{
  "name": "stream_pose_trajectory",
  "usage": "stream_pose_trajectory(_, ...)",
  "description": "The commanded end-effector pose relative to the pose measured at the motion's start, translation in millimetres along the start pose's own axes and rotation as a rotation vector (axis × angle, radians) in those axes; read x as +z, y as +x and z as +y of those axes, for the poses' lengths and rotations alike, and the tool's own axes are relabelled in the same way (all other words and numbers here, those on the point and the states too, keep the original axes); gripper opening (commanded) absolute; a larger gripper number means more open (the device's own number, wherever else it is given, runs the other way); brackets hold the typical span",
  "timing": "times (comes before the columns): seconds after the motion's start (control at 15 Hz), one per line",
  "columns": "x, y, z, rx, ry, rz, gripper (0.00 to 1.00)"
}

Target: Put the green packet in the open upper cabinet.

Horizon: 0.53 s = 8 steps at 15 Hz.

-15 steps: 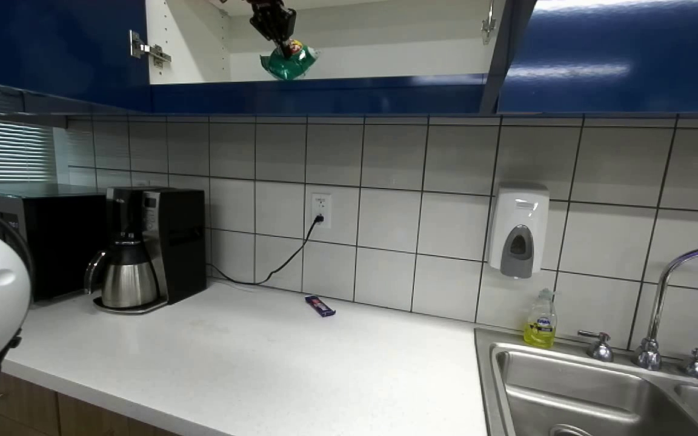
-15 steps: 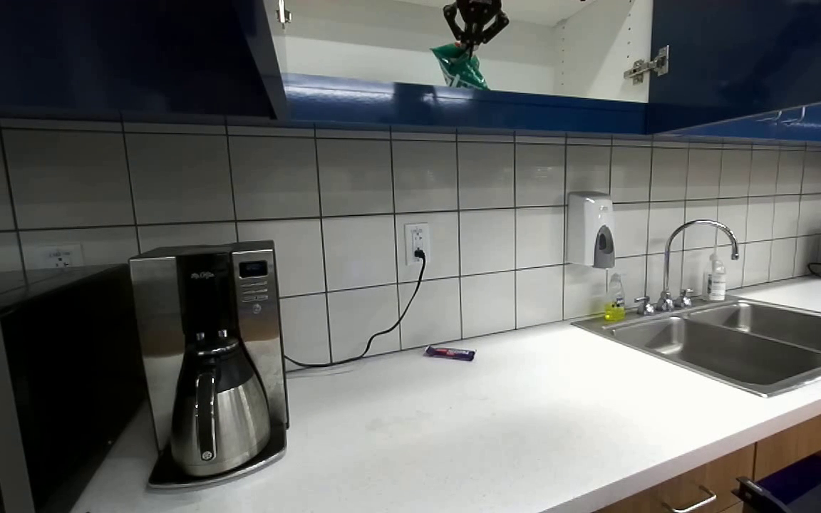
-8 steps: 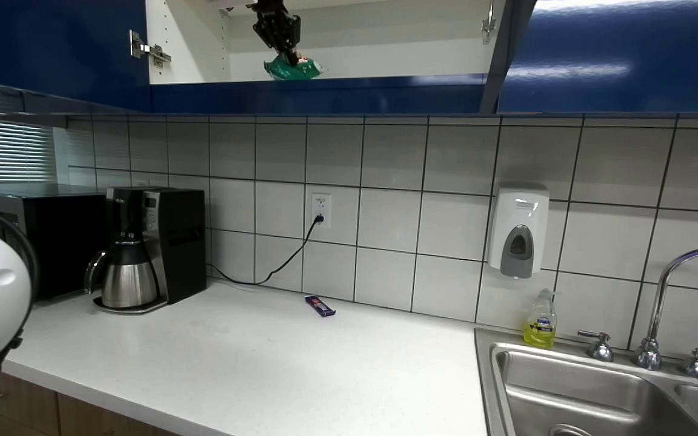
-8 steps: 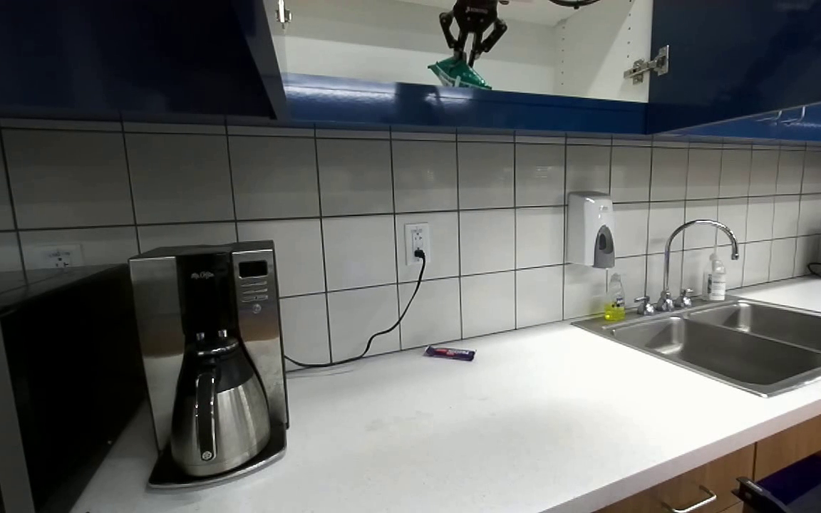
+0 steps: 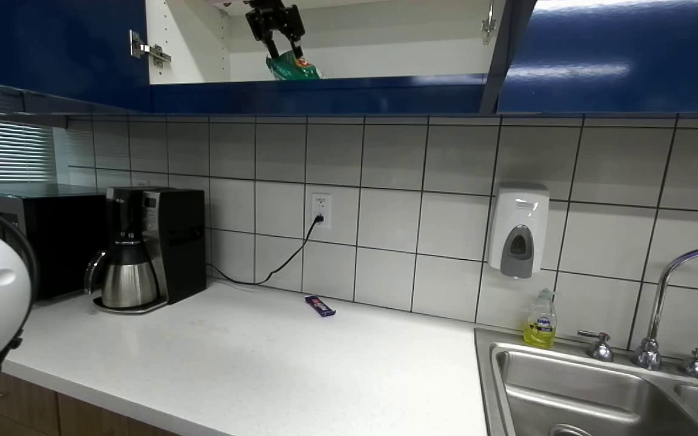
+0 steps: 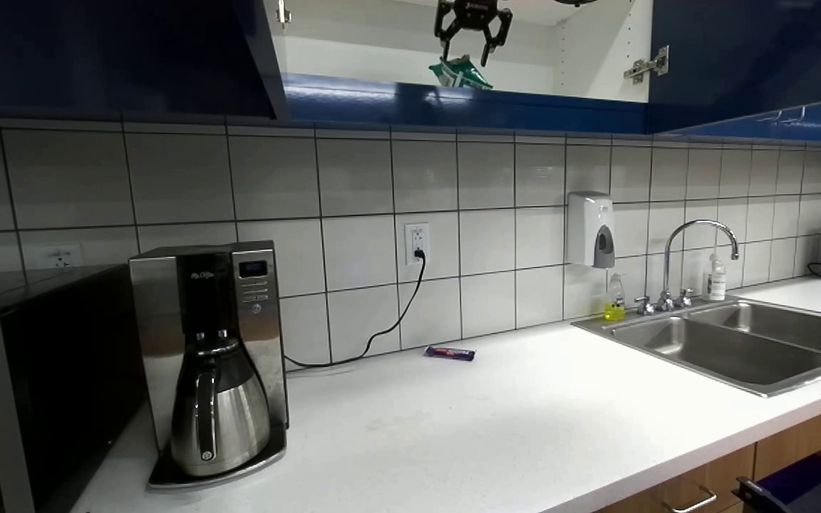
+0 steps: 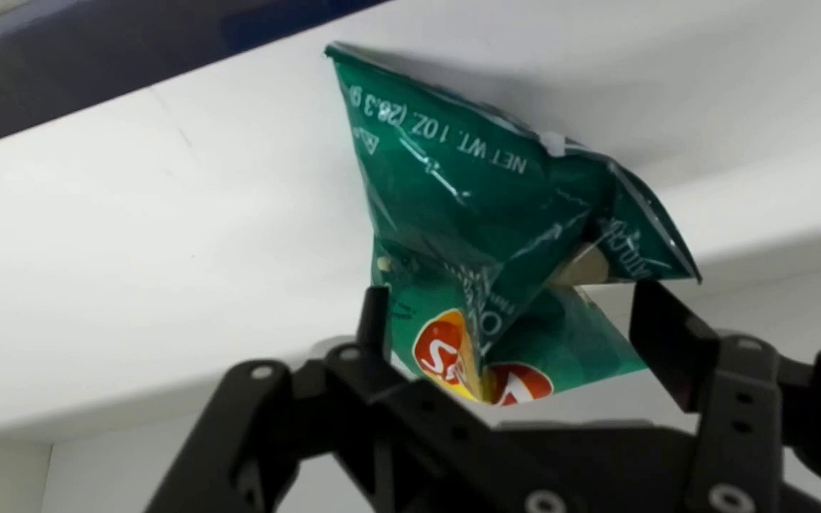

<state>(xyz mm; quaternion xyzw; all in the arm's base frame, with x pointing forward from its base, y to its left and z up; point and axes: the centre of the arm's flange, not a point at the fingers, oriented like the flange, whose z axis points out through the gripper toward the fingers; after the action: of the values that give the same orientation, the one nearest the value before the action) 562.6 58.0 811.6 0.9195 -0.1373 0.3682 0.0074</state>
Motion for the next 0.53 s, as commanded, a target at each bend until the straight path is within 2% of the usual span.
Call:
stream_pose_trajectory(0.0, -17.3, -8.0, 6.3, -0.033, 0.026, -0.047, 1.00)
stream_pose_trajectory(0.47, -37.5, -27.7, 12.1, -0.050, 0.061, -0.076, 1.00)
